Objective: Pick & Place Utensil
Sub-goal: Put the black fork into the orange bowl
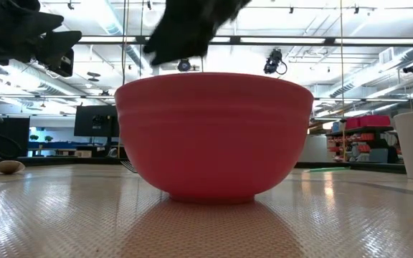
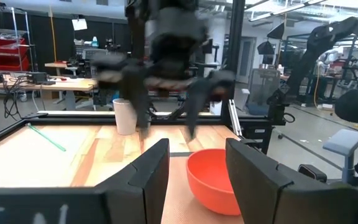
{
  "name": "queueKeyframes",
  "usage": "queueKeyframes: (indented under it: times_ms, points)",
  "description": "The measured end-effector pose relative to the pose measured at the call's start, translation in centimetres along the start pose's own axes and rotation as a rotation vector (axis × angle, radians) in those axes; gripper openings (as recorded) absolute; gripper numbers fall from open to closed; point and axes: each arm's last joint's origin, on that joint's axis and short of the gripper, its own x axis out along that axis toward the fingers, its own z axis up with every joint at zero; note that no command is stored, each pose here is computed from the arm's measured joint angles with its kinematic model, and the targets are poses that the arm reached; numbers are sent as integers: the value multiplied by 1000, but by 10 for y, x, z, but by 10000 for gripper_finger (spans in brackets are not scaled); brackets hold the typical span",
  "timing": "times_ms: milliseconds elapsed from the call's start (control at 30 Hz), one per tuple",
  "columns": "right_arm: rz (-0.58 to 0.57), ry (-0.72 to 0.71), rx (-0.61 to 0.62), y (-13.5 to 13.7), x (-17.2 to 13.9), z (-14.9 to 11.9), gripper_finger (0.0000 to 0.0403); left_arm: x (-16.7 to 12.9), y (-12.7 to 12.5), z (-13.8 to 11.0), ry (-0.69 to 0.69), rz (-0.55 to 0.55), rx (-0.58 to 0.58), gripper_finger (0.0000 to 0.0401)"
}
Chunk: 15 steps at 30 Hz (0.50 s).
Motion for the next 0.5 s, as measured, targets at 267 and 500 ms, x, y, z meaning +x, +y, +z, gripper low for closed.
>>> queueKeyframes:
  times_ms: [267, 500]
  points:
    - [-102, 85, 169, -45, 54, -29, 214, 0, 0, 0, -2, 0, 0, 163]
    - [-178, 166, 156, -51, 95, -48, 192, 0, 0, 0, -1, 0, 0, 163]
